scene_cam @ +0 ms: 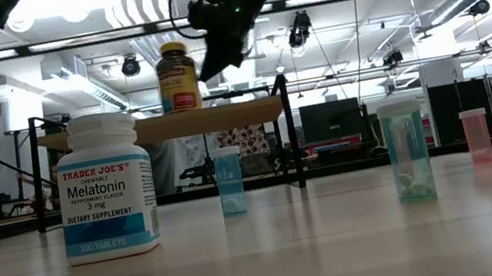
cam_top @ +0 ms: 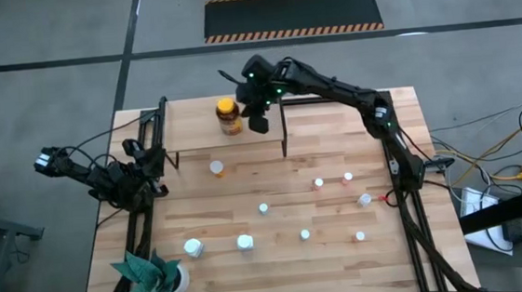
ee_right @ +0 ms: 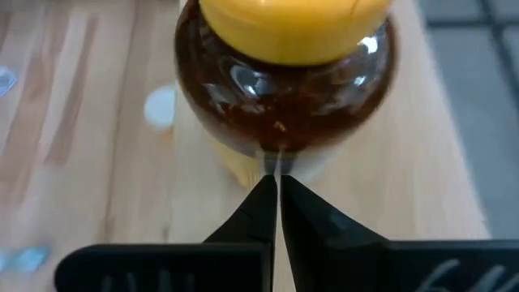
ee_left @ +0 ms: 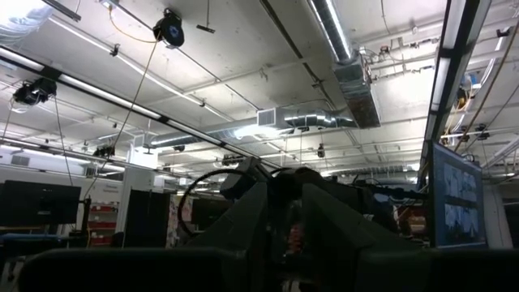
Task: Pick and place medicine bottles onto shelf by color
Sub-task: Put the yellow pill bottle on the shelf
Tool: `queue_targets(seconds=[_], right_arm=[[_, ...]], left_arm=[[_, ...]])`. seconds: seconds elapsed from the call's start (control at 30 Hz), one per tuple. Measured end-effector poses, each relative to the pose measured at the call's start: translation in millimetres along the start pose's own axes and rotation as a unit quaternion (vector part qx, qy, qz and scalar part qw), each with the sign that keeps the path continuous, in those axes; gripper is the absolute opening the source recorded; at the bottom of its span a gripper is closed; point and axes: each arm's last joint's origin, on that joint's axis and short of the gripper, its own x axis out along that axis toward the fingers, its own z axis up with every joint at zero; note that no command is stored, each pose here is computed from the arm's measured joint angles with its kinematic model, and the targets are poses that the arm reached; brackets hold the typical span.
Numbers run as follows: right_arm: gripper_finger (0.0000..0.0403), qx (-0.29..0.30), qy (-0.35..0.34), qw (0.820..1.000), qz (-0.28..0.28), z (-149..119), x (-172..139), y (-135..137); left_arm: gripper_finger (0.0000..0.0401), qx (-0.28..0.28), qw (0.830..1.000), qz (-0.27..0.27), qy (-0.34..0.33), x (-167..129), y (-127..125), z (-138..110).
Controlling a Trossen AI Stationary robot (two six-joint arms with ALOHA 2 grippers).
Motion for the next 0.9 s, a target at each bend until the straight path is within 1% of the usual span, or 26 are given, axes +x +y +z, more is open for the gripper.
queue_targets(seconds=[0.13,0.3,0.43,0.5,0.57,0.73,0.8,0.9], right_arm=[[0.0009,-0.023,-0.050,0.998,-0.008,10.4,14.7,3.1],[0.0009,-0.036,-0.057,0.998,-0.004,13.1,21.7,9.6],[0.0008,-0.048,-0.124,0.991,-0.022,25.8,26.7,9.4],[0.0008,-0.054,-0.139,0.989,-0.024,26.7,31.7,10.9],[0.0008,-0.063,-0.143,0.987,-0.024,27.0,34.7,13.2],[0.0008,-0.059,-0.137,0.989,-0.022,25.8,34.7,13.1],[0.0008,-0.055,-0.132,0.989,-0.034,23.9,36.3,11.4],[0.0008,-0.055,-0.128,0.988,-0.068,20.2,43.4,8.1]], left_arm=[[0.0063,0.000,1.000,0.000,0.000,0.0,0.0,0.0],[0.0063,0.000,1.000,0.000,0.000,0.1,0.0,0.1],[0.0063,0.000,1.000,0.000,0.000,0.0,0.0,0.0],[0.0063,-0.002,1.000,0.001,-0.002,0.0,0.3,0.5],[0.0063,-0.002,1.000,0.001,-0.002,0.1,0.3,0.5],[0.0063,-0.002,1.000,0.001,-0.002,0.1,0.3,0.5],[0.0063,-0.002,1.000,0.001,-0.002,0.1,0.3,0.5],[0.0063,-0.002,1.000,0.001,-0.002,0.1,0.3,0.5]])
